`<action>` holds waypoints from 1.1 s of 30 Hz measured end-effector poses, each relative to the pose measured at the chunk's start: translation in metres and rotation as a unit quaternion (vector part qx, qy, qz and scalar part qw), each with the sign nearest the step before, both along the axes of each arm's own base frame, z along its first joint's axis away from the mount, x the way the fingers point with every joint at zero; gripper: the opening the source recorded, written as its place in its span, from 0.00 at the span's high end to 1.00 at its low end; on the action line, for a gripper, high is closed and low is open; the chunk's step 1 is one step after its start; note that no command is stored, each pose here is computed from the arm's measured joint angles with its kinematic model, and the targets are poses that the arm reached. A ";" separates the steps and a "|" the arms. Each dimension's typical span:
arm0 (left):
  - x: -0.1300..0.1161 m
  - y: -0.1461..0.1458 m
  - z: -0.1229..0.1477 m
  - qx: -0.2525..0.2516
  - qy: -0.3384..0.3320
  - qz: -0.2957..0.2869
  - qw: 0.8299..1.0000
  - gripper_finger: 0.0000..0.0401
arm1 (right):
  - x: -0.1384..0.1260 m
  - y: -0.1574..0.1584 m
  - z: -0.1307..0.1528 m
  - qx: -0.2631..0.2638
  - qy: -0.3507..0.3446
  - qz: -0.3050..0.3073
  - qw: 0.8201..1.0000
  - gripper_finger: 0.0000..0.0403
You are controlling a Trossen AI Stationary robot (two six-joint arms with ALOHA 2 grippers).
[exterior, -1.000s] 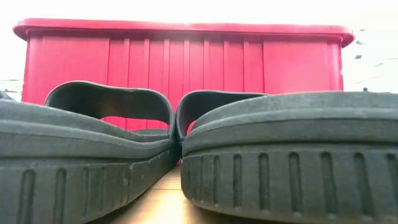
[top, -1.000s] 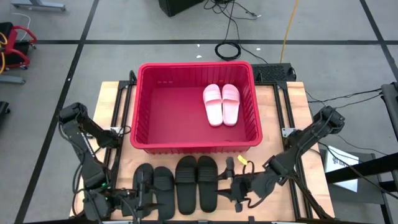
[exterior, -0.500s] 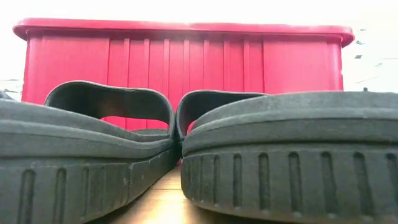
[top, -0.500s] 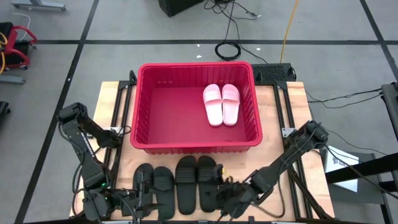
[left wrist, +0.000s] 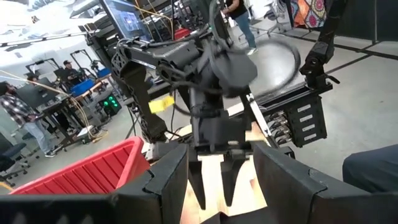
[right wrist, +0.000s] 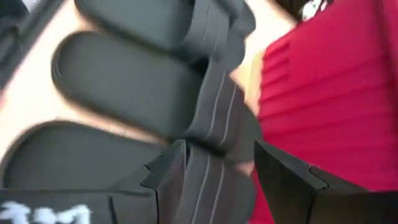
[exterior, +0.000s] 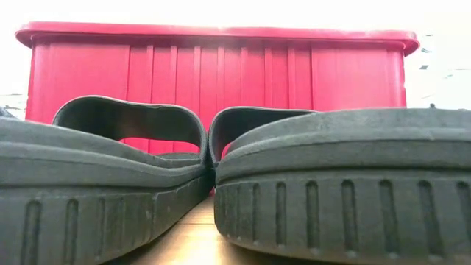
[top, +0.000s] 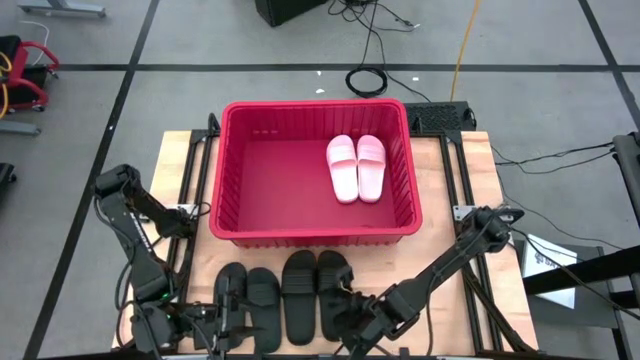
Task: Pick and place slides into bin
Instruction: Put the black slipper into the red bin
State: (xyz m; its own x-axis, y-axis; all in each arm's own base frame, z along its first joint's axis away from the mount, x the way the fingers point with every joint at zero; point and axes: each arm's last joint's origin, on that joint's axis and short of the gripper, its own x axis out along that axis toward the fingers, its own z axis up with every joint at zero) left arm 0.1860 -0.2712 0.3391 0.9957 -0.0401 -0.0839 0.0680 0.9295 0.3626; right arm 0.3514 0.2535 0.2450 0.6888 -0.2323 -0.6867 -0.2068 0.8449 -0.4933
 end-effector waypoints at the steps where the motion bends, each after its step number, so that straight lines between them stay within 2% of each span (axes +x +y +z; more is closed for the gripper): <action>1: 0.000 0.000 0.000 0.000 0.000 0.000 1.000 0.53 | -0.001 -0.001 -0.002 -0.003 0.011 -0.004 1.000 0.55; 11: 0.000 0.000 0.000 0.006 0.000 0.000 1.000 0.53 | 0.004 0.000 -0.023 0.018 0.054 -0.005 0.998 0.55; 25: 0.000 0.000 0.001 0.003 -0.002 0.000 1.000 0.53 | 0.011 0.001 -0.051 -0.031 0.100 0.040 0.994 0.55; 33: 0.000 0.000 0.001 0.002 -0.003 -0.001 1.000 0.53 | 0.020 -0.011 -0.052 -0.040 0.093 0.019 0.995 0.55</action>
State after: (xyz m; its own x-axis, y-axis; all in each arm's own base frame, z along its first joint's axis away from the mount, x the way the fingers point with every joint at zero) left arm 0.1861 -0.2713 0.3398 0.9961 -0.0412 -0.0785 0.0673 0.9279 0.3668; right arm 0.3719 0.2424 0.1925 0.5608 -0.2678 -0.7834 -0.3323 0.7939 -0.5093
